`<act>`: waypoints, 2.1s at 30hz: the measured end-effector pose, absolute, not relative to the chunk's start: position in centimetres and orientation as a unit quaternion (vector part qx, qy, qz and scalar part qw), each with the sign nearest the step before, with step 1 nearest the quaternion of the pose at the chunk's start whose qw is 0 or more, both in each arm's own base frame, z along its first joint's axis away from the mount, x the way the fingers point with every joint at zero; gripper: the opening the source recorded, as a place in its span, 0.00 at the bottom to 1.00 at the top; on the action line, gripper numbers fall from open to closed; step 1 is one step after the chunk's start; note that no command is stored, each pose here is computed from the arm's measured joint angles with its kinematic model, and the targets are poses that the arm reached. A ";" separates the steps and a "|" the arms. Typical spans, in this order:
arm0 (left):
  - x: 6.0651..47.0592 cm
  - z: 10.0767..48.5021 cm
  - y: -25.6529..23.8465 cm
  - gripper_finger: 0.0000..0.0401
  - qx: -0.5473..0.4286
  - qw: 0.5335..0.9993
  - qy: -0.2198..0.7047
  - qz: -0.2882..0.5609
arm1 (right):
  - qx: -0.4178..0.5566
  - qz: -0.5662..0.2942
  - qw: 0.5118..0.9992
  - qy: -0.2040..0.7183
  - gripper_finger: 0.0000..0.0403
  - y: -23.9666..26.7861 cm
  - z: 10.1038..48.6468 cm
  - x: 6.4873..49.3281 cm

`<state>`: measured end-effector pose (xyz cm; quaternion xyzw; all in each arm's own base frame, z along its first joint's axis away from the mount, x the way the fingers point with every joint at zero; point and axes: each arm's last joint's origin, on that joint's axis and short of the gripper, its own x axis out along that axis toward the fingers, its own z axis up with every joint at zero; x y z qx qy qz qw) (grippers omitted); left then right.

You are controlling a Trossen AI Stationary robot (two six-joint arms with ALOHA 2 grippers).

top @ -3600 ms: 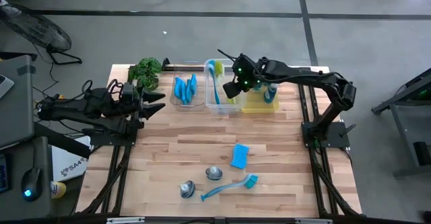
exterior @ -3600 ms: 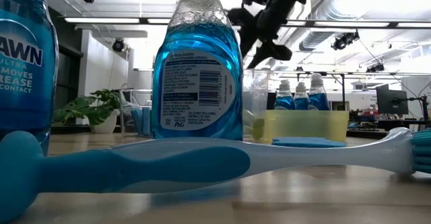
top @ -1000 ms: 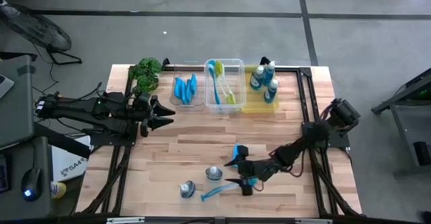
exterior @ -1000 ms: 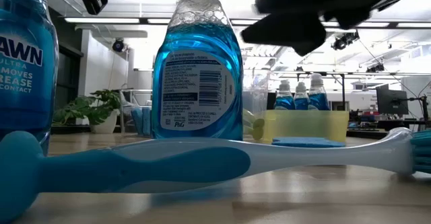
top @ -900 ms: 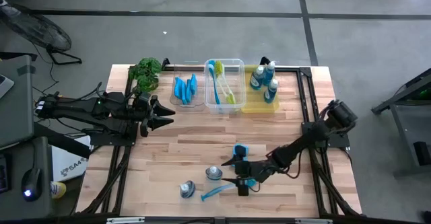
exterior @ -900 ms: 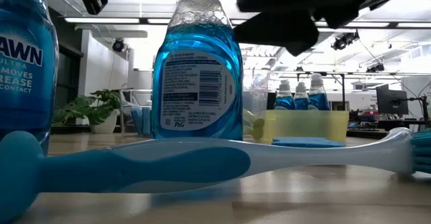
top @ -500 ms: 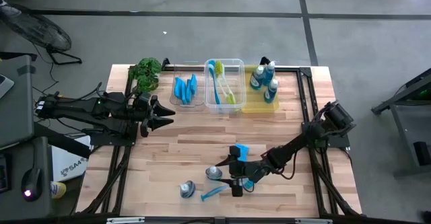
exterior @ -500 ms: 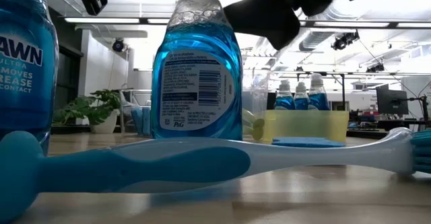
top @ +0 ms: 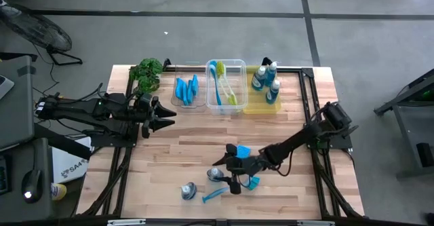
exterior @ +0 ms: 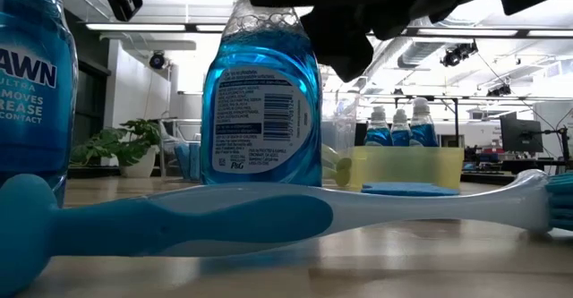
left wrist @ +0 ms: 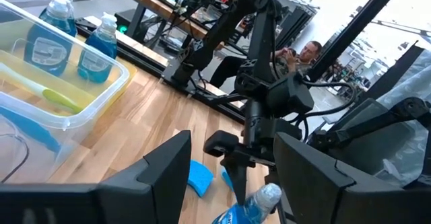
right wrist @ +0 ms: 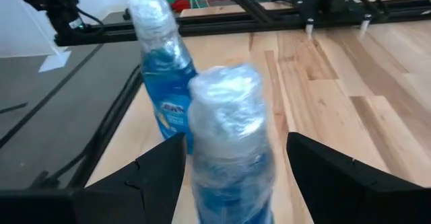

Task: Pick & Place Kitchen Sink Supplies
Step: Put the right dishwashing liquid into the yellow bin

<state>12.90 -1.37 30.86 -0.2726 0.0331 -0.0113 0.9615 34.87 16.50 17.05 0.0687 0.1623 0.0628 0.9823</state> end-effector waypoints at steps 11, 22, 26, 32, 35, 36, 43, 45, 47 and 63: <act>12.9 30.8 -1.4 0.52 -0.272 0.962 0.036 -0.010 | 0.070 0.077 0.982 0.156 0.57 16.6 17.0 34.9; 12.9 30.8 -1.4 0.52 -0.271 0.962 0.036 -0.010 | 0.067 0.084 0.982 0.153 0.45 16.7 17.1 35.0; 12.9 30.8 -1.4 0.52 -0.271 0.962 0.036 -0.010 | 0.075 0.083 0.982 0.152 0.41 16.7 17.1 35.0; 12.9 30.8 -1.4 0.52 -0.272 0.961 0.037 -0.010 | 0.104 0.075 0.980 0.152 0.36 16.7 17.2 35.0; 12.9 30.8 -1.4 0.52 -0.275 0.961 0.037 -0.010 | 0.115 0.064 0.980 0.151 0.35 16.6 17.2 35.0; 12.9 30.8 -1.4 0.52 -0.276 0.960 0.037 -0.010 | 0.119 0.061 0.979 0.151 0.35 16.5 17.2 35.0; 12.9 30.8 -1.4 0.52 -0.283 0.958 0.038 -0.009 | 0.138 0.045 0.978 0.149 0.35 16.3 17.2 35.1; 12.9 30.8 -1.4 0.52 -0.284 0.958 0.038 -0.009 | 0.147 0.034 0.977 0.147 0.35 16.2 17.2 35.1; 12.9 30.8 -1.4 0.52 -0.285 0.958 0.038 -0.009 | 0.156 0.024 0.977 0.147 0.35 16.2 17.2 35.1; 12.9 30.7 -1.3 0.52 -0.285 0.958 0.035 0.003 | 0.115 -0.124 0.976 0.137 0.35 13.5 23.0 32.2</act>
